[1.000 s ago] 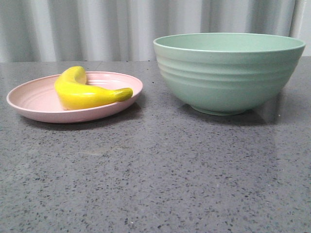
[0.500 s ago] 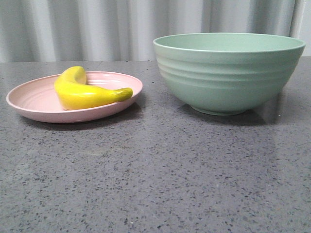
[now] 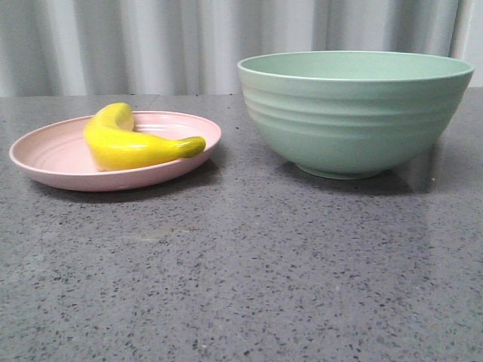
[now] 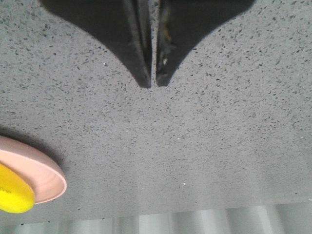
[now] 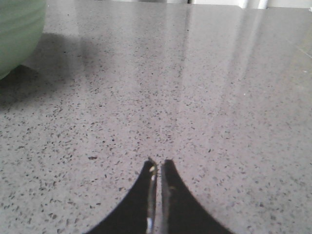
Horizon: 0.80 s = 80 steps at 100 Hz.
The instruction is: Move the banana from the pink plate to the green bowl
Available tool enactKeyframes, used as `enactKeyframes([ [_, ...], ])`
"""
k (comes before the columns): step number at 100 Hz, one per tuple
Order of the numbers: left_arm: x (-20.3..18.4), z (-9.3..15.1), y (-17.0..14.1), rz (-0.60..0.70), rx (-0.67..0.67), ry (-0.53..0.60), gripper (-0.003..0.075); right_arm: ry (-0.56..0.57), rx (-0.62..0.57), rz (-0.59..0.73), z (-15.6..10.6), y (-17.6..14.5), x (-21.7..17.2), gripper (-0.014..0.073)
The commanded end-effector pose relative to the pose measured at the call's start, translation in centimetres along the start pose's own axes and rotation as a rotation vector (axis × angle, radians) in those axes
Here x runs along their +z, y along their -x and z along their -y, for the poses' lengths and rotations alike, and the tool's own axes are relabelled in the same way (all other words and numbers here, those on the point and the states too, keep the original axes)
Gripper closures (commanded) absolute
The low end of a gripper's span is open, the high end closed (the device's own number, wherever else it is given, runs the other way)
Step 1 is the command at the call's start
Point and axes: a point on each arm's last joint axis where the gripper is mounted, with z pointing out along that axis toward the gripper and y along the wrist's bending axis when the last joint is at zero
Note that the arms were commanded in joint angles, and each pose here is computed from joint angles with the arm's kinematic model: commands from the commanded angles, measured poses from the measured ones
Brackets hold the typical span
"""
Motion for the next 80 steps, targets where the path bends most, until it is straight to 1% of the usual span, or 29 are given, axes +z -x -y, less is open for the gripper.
enactKeyframes([
  [1, 0.0, 0.0, 0.1, 0.096, -0.021, 0.006, 0.0739, -0.007, -0.029, 0.088, 0.0, 0.1, 0.1, 0.0675],
  [18, -0.1, -0.1, 0.3, 0.120, -0.021, 0.008, 0.0739, -0.001, -0.028, 0.201, -0.1, 1.2, -0.1, 0.0675],
  [27, -0.1, -0.1, 0.5, 0.136, -0.021, 0.009, 0.0739, -0.001, -0.028, 0.210, -0.1, 1.2, -0.1, 0.0675],
  [36, -0.1, -0.1, 0.7, 0.164, -0.054, 0.005, 0.0739, -0.001, -0.028, 0.210, -0.1, 1.2, -0.1, 0.0675],
  [48, -0.1, 0.0, 0.5, 0.142, -0.054, 0.003, 0.0739, -0.001, -0.028, 0.210, -0.1, 1.2, -0.1, 0.0675],
  [66, -0.1, 0.0, 0.5, 0.142, -0.054, 0.003, 0.0739, 0.003, -0.009, 0.213, -0.1, 1.3, -0.1, 0.0674],
  [73, -0.1, 0.0, 0.5, 0.142, -0.056, 0.003, 0.0739, 0.004, -0.009, 0.233, -0.1, 1.4, -0.1, 0.0674],
  [80, -0.1, -0.1, 0.8, 0.172, -0.078, 0.002, 0.0738, 0.005, -0.009, 0.259, -0.1, 1.7, -0.2, 0.0674],
])
